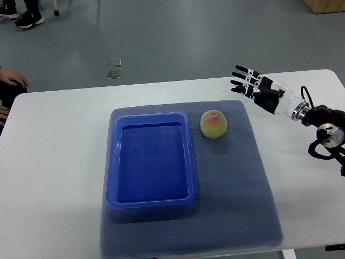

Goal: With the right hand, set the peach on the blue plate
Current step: 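Move the right hand toward the peach beside the blue tray, then close the right hand's fingers around the peach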

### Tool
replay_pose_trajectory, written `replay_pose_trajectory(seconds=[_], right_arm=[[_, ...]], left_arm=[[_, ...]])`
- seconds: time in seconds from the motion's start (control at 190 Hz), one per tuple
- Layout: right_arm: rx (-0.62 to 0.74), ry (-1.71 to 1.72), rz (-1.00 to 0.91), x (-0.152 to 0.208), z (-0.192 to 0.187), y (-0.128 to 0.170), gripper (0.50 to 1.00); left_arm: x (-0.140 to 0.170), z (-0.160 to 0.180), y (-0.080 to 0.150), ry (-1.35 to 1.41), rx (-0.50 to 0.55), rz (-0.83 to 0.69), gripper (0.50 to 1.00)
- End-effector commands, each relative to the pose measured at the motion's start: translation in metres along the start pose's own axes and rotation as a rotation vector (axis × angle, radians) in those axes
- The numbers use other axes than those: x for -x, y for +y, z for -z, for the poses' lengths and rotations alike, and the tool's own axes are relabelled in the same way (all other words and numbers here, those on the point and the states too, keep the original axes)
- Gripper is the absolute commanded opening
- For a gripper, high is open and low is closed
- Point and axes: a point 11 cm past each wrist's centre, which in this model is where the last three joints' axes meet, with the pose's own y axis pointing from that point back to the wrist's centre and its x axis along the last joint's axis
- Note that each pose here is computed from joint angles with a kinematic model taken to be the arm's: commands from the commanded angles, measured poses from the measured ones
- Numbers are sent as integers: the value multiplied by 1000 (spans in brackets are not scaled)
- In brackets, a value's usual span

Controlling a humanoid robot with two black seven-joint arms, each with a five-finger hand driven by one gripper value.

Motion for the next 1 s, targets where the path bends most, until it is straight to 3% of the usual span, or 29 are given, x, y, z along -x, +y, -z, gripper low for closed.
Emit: replay_pose_trajectory(seconds=[0.0, 0.469, 0.606, 0.996], right_arm=[[27, 109, 27, 2, 9, -4, 932], [174, 699, 181, 21, 31, -21, 932], [258, 909, 225, 25, 28, -28, 932], [348, 1084, 262, 35, -14, -35, 932]], left_arm=[[-1, 0, 0, 0, 0, -2, 1000], [-1, 0, 0, 0, 0, -2, 1000], [0, 0, 0, 0, 0, 0, 1000], [4, 0, 0, -3, 0, 12, 1000]])
